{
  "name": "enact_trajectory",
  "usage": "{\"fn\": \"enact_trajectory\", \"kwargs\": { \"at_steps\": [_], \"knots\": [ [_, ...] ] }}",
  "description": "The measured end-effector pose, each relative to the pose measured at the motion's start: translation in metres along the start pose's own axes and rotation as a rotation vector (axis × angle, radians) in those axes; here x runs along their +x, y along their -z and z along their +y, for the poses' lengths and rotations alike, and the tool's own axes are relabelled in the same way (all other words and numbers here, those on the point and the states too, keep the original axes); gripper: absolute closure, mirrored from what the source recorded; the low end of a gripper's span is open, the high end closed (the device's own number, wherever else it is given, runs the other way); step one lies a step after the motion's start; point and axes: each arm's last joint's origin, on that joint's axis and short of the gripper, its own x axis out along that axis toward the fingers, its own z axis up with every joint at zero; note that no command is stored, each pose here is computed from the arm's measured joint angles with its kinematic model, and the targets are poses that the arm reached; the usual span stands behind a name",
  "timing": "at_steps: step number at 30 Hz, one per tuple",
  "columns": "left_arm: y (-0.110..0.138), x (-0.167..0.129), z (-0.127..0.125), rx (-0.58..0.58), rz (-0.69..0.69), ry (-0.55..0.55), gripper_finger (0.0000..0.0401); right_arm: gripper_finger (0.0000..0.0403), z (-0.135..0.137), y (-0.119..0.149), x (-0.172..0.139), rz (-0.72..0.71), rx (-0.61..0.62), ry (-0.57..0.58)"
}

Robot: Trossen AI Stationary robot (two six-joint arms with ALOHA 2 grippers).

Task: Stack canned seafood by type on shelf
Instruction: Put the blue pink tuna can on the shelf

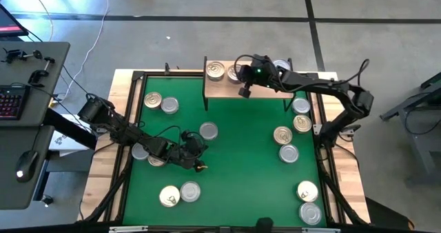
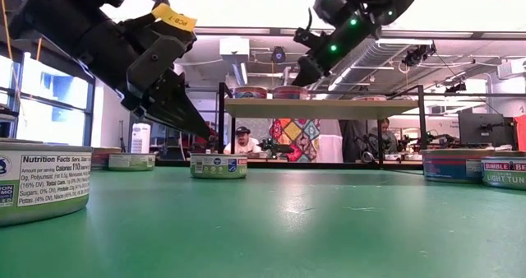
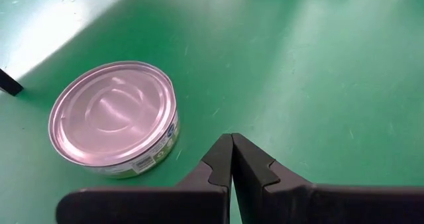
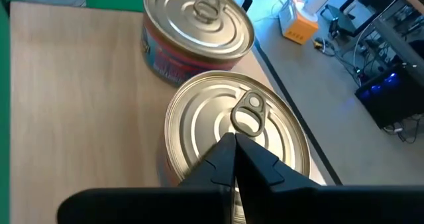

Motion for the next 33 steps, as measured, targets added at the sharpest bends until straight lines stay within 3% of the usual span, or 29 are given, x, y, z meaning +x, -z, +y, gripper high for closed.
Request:
{"fn": "enact_trajectory", "kwargs": {
  "at_steps": [13, 20, 24, 30, 33],
  "knots": [
    [-0.001, 0.0, 0.0, -0.005, -0.006, 0.005, 0.0401, 0.0398, -0.011, -0.004, 0.003, -0.09, 0.059, 0.055],
    [-0.001, 0.0, 0.0, -0.005, -0.006, 0.004, 0.0401, 0.0398, -0.005, -0.016, -0.009, -0.148, 0.052, 0.063],
    [-0.001, 0.0, 0.0, -0.006, -0.006, 0.004, 0.0401, 0.0398, 0.009, -0.024, -0.021, -0.165, 0.032, 0.008],
    [-0.001, 0.0, 0.0, -0.009, -0.01, 0.004, 0.0401, 0.0398, 0.037, -0.017, -0.027, -0.092, -0.03, -0.231],
    [-0.002, 0.001, 0.001, -0.008, -0.01, 0.001, 0.0401, 0.0398, 0.036, -0.008, -0.024, -0.044, -0.024, -0.21]
  ]
}}
